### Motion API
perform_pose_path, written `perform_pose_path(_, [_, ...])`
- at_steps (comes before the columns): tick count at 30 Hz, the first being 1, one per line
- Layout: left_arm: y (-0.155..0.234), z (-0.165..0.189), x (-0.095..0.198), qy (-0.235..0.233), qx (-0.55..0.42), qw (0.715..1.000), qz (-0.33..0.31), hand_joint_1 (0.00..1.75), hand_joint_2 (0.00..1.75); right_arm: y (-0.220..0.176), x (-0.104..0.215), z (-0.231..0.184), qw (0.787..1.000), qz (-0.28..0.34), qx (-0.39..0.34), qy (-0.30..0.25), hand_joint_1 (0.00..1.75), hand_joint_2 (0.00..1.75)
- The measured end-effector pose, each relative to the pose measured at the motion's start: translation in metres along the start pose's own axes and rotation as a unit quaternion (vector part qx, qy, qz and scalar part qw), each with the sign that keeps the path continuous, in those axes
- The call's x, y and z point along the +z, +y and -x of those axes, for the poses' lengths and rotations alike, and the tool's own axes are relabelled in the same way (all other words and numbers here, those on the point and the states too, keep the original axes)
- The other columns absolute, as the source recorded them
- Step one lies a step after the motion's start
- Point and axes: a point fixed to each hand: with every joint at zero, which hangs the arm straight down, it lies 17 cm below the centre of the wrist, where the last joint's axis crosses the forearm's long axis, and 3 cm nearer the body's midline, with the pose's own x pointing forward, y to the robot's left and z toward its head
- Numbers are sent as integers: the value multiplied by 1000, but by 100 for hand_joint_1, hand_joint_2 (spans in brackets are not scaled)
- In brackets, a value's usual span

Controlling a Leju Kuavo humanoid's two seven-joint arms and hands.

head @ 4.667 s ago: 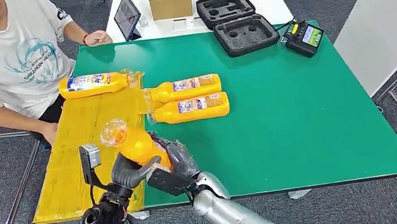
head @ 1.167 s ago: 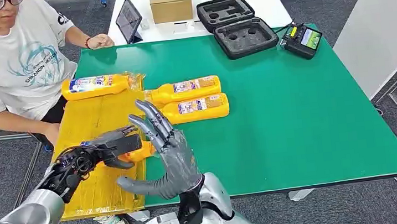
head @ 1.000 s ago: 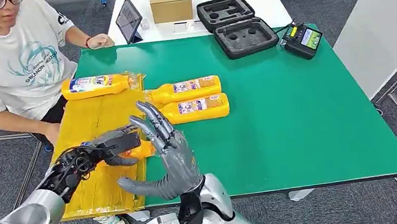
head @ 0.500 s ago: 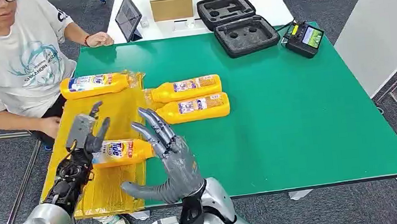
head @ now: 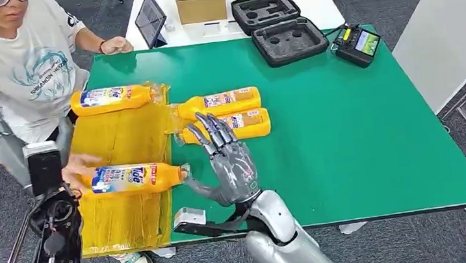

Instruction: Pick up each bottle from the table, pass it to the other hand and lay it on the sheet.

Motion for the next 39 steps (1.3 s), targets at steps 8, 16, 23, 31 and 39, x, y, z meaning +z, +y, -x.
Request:
perform_pose_path(8, [67,-7,-11,17,25,994,-103,0,175,15,7,94,985,-72,124,97,0,175])
perform_pose_path(16, [83,12,14,57,31,991,-113,0,175,4,0,160,973,-87,169,130,0,175])
perform_pose_path(23, [85,18,25,72,28,991,-111,0,175,6,-3,154,977,-78,159,120,0,175])
perform_pose_path(31, [89,27,33,92,35,988,-118,0,175,7,-4,149,980,-73,148,114,0,175])
perform_pose_path(39, [88,36,43,109,36,987,-113,0,175,7,-6,145,981,-68,141,111,0,175])
